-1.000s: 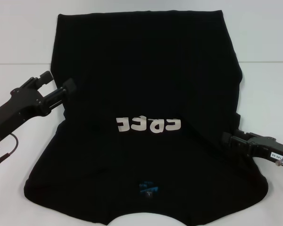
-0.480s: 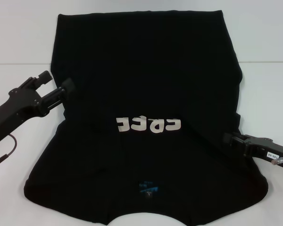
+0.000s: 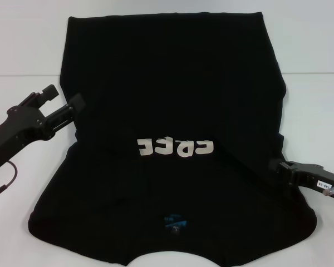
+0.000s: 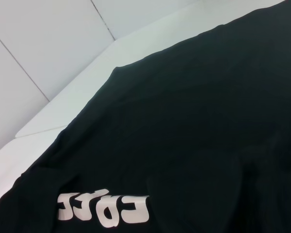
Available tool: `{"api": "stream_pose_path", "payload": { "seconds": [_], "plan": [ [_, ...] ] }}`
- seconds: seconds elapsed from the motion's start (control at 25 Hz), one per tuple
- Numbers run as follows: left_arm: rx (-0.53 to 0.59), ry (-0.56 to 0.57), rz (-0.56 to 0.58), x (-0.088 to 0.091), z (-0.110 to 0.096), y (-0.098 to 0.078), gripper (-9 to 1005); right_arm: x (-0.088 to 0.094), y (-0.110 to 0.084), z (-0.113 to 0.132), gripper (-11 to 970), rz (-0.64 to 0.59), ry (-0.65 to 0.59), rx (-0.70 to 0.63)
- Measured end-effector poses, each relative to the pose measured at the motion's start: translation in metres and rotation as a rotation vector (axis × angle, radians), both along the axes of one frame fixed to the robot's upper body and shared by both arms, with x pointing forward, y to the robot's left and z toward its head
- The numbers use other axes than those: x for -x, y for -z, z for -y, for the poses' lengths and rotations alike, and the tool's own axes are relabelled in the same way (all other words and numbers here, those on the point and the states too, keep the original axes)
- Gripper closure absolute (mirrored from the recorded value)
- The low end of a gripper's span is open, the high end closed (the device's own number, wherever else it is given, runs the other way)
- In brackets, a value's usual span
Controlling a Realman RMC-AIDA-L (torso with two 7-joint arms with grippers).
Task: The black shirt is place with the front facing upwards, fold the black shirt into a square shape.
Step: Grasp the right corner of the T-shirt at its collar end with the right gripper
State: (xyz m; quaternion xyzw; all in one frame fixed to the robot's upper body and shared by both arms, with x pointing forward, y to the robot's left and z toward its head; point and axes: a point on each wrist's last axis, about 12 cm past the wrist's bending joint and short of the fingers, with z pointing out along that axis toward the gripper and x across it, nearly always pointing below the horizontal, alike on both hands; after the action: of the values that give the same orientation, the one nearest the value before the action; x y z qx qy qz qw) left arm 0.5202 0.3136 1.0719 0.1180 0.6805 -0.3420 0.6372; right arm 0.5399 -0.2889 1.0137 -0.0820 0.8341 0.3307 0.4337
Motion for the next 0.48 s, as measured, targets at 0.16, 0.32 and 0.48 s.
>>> {"api": "stream_pose_path", "payload": {
  "seconds": [0.16, 0.32, 0.48],
  "plan": [
    [0.001, 0.002, 0.001, 0.001, 0.000, 0.000, 119, 0.001, -0.002, -0.003, 952, 0.015, -0.025, -0.014],
    [0.001, 0.003, 0.002, 0.001, 0.000, 0.000, 119, 0.003, -0.005, -0.014, 952, 0.034, -0.122, -0.007],
    [-0.001, 0.004, 0.004, 0.000, 0.000, 0.000, 119, 0.001, -0.005, -0.024, 953, 0.029, -0.190, 0.025]
  ]
}}
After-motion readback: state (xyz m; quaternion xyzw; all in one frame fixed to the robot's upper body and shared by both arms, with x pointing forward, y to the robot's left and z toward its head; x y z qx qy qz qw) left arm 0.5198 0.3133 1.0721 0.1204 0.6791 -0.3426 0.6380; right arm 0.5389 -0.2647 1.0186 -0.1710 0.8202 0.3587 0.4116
